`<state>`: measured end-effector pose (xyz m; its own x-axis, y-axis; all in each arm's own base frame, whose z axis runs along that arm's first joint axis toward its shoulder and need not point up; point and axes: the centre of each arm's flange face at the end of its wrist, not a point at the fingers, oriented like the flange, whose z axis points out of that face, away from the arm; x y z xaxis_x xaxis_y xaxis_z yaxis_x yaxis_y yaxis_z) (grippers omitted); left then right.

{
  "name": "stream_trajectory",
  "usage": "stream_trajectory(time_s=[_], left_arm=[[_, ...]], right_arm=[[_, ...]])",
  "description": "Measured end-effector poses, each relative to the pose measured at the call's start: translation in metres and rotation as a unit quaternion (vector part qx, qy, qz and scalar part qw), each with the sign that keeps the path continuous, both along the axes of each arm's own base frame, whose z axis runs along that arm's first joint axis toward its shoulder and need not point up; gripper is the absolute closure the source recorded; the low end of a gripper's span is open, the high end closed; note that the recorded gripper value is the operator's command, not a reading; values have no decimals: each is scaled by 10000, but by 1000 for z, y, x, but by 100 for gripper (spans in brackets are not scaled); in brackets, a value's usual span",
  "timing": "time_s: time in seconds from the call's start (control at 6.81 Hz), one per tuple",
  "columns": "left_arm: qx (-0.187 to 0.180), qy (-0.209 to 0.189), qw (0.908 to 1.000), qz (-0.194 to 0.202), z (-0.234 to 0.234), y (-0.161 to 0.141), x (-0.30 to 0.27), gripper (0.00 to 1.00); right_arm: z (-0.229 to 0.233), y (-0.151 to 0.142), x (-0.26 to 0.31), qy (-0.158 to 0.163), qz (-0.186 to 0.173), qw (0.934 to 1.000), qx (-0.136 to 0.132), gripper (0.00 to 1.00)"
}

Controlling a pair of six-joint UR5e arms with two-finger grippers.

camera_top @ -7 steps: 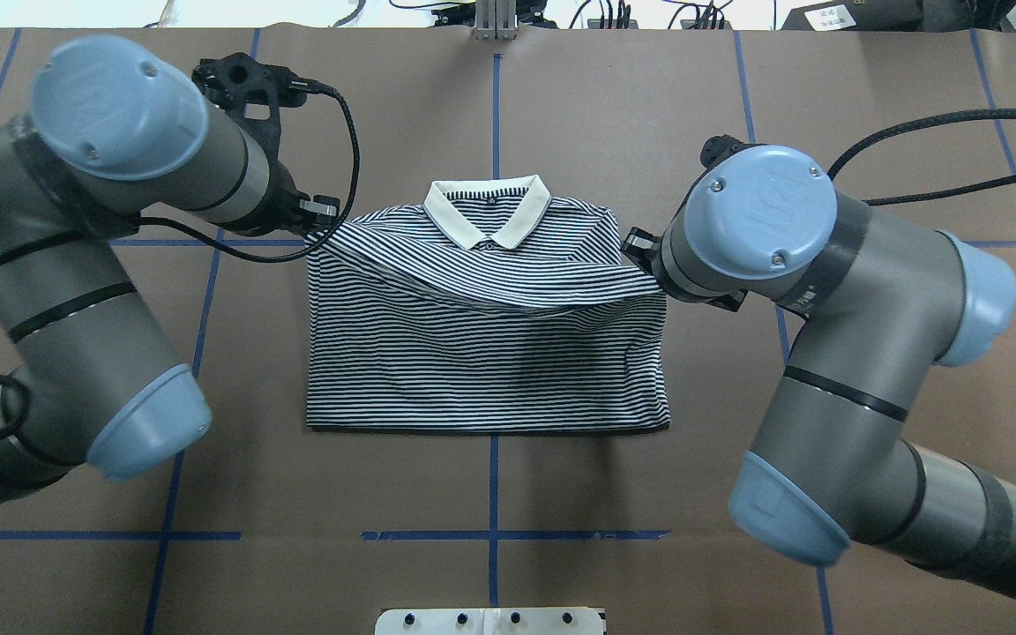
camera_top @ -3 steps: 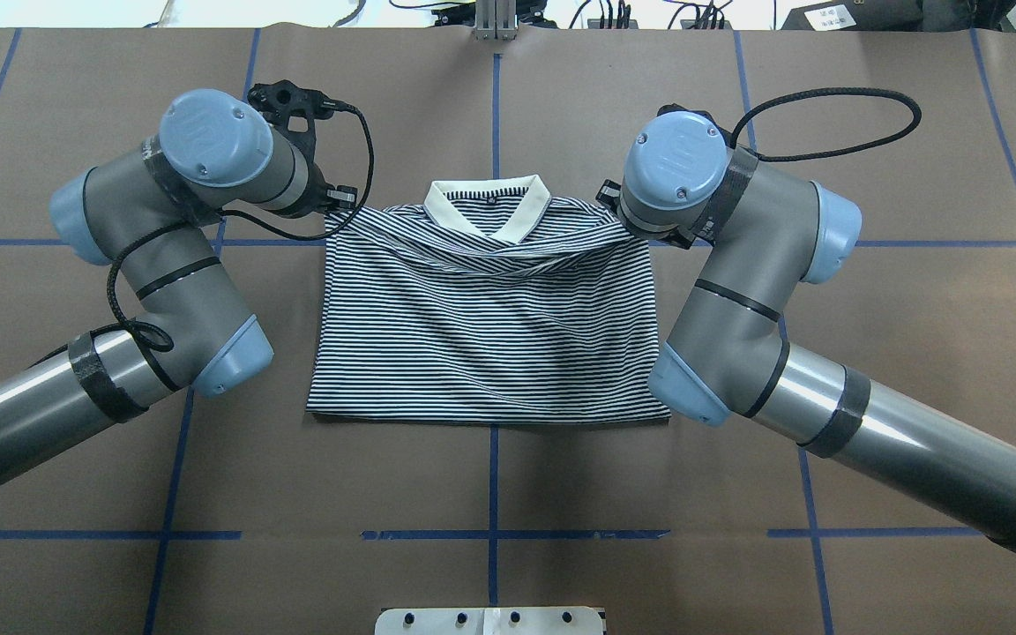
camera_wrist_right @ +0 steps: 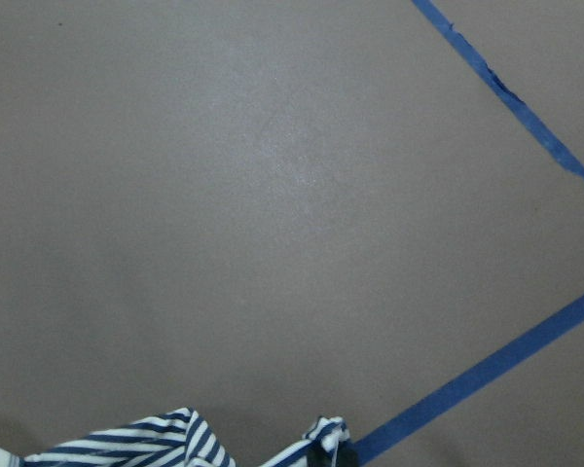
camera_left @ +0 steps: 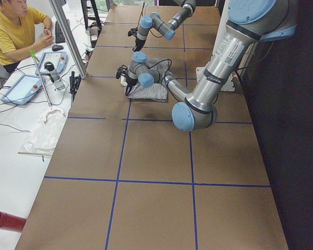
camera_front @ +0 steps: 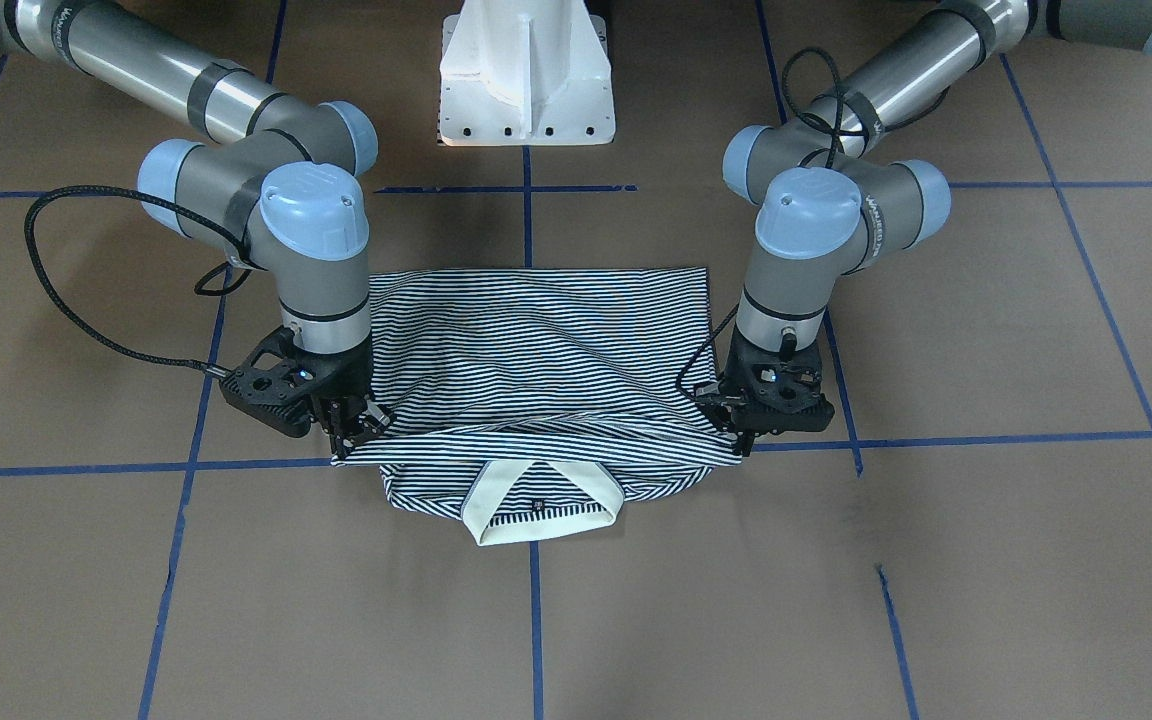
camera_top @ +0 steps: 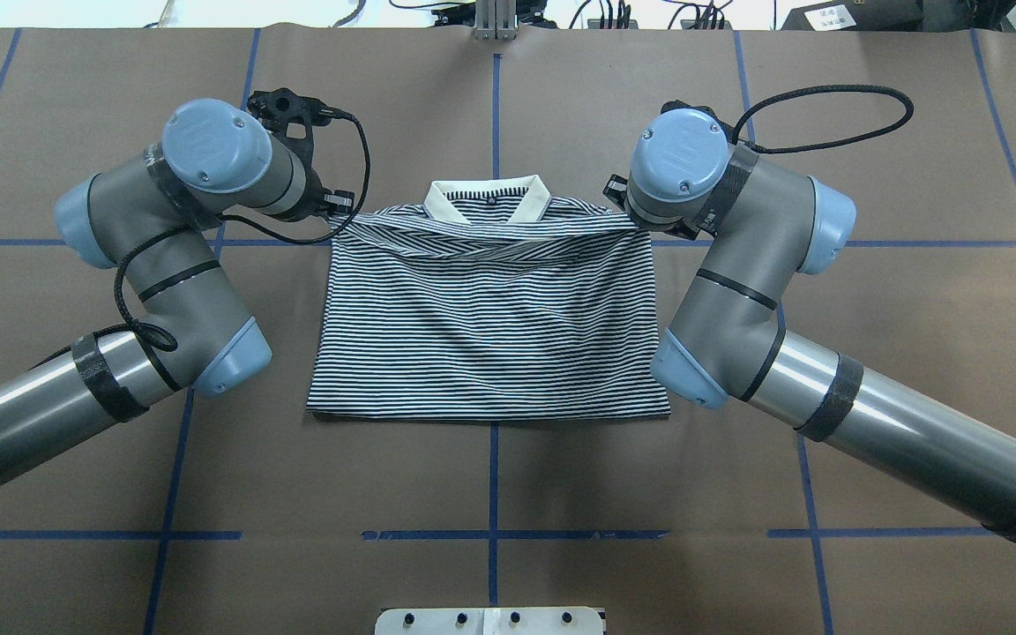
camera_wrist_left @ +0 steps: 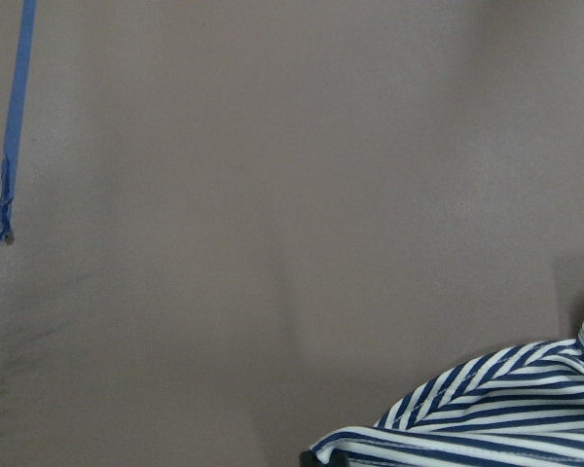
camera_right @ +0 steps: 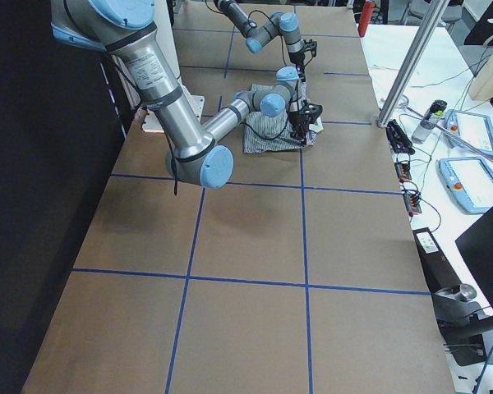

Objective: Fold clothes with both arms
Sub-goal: 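Release the hem near the collar and withdraw both grippers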

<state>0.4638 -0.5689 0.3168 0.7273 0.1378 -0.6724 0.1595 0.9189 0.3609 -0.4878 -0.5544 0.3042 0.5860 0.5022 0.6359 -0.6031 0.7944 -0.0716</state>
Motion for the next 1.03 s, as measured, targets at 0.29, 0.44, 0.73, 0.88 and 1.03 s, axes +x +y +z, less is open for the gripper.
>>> stream_trajectory(time_s=[0.29, 0.44, 0.73, 0.88, 1.03], left_arm=[[435, 43, 9981, 429, -12, 23, -22, 0], [509, 167, 9967, 613, -14, 42, -36, 0], [358, 409, 9951, 827, -1, 91, -41, 10], [82, 618, 9949, 793, 12, 122, -29, 28], [-176, 834, 9941, 667, 24, 148, -17, 41]], right_arm=[[0, -16, 23, 61, -499, 9986, 179, 0], [4, -24, 40, 81, -847, 9959, 300, 0], [15, -26, 67, 142, -1198, 9914, 505, 0], [15, -23, 74, 121, -1243, 9906, 557, 0], [15, -21, 77, 106, -1252, 9904, 572, 0]])
